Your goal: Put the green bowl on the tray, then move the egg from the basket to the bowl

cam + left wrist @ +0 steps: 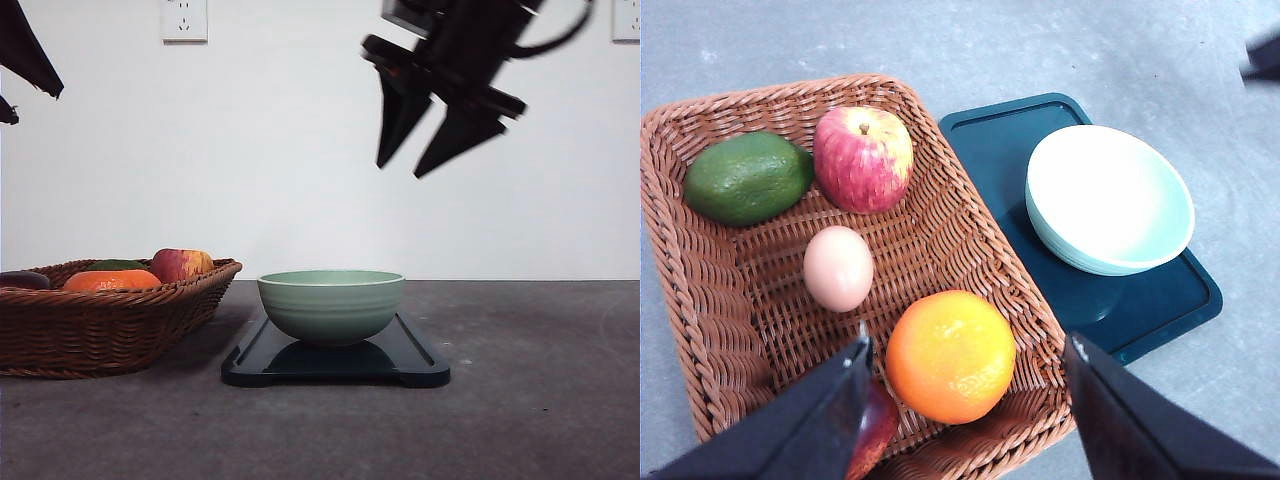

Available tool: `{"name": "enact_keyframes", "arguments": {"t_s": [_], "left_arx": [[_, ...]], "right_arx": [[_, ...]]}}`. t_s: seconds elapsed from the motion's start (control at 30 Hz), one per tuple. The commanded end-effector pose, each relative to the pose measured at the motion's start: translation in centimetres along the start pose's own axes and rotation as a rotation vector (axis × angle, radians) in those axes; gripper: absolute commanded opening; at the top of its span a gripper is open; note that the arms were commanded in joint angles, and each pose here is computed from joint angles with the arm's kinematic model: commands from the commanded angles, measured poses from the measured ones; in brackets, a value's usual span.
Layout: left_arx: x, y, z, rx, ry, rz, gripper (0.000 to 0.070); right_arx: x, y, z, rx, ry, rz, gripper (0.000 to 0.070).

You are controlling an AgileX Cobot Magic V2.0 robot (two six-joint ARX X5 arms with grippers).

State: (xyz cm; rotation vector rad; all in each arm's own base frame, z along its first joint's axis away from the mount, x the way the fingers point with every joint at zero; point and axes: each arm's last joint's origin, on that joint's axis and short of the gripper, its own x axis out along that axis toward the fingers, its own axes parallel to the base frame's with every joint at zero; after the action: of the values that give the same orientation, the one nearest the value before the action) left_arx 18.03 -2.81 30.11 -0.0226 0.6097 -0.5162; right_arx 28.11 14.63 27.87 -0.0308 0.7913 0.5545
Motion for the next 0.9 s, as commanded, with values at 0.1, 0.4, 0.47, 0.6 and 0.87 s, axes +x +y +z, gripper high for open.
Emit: {"name": "enact_keyframes", "arguments": {"t_s": [0.1, 0.4, 0.47, 0.6, 0.87], "left_arx": [[-0.2, -0.1, 0.7, 0.013, -0.026, -0.003, 0.039], [-0.2, -0.1, 0.8, -0.024, -0.03, -0.002, 0.039], [-0.3, -0.1, 0.9, -0.068, -0.032, 0.009, 0.039], [-0.8, 0.0, 1.8, -0.146, -0.019, 0.094, 0.039], [0.3, 0.0, 5.5, -0.16, 0.127, 0.184, 0.039]], "right_arx": [[-1.9, 0.1, -3.3, -0.084, -0.055, 0.006, 0.0287], [-5.5, 0.1, -9.1, -0.132, -0.126, 0.005, 0.0286], [-6.1, 0.0, -10.0, -0.134, -0.138, -0.002, 0.0286], [-6.9, 0.0, -11.2, -0.132, -0.135, -0.021, 0.0287], [-7.1, 0.0, -11.1, -0.133, -0.153, -0.022, 0.0287]]}}
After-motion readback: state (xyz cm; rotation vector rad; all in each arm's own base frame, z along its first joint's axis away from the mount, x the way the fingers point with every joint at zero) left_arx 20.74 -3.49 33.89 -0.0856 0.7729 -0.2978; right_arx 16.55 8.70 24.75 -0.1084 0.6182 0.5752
